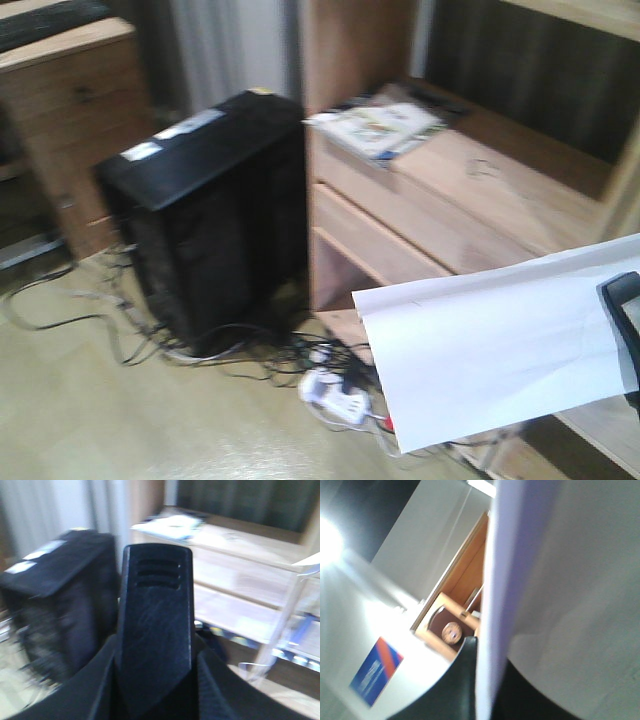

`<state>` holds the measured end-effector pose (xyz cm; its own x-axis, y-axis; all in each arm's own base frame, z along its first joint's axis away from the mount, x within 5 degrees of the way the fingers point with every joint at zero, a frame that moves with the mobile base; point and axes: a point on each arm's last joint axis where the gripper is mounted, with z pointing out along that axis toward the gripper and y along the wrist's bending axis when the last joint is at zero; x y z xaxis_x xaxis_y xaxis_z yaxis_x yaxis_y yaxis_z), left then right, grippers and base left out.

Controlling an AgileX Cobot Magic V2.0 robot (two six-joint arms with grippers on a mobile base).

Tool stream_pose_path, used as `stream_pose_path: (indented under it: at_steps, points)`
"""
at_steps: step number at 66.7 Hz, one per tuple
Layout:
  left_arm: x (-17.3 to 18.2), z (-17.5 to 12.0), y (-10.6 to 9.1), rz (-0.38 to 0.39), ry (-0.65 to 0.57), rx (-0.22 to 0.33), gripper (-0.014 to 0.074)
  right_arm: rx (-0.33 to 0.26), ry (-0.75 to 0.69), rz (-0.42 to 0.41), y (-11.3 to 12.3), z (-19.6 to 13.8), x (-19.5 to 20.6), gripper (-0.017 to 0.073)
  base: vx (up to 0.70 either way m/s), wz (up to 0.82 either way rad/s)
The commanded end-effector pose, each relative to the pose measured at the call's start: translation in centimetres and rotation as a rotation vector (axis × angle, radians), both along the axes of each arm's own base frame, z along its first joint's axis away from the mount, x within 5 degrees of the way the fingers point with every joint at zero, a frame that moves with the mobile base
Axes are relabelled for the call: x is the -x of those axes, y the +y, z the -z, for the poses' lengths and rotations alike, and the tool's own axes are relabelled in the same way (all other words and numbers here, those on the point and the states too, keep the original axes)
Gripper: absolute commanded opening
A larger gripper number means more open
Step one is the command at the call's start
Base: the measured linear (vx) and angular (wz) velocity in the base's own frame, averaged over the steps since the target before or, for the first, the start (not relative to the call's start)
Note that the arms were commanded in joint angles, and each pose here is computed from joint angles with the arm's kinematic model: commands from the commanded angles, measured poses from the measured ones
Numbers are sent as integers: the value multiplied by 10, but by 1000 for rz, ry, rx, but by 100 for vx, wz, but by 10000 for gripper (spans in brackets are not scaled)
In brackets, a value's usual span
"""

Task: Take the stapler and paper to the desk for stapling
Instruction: 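Drive the base away from the shelf toward the wooden desk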

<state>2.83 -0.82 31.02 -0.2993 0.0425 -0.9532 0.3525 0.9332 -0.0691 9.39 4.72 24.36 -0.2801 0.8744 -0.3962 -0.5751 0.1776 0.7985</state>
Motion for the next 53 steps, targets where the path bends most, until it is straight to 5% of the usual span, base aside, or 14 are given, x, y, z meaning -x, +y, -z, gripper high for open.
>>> stream_pose_path:
  at_steps: [1, 53]
  points:
    - [-1, -19, -1, 7, -121, 57, -6, -31, -67, -17, -1, -1, 7, -9, 2, 69]
    - [-1, -19, -1, 6, -121, 57, -6, -31, -66, -16, -1, -1, 7, -9, 4, 75]
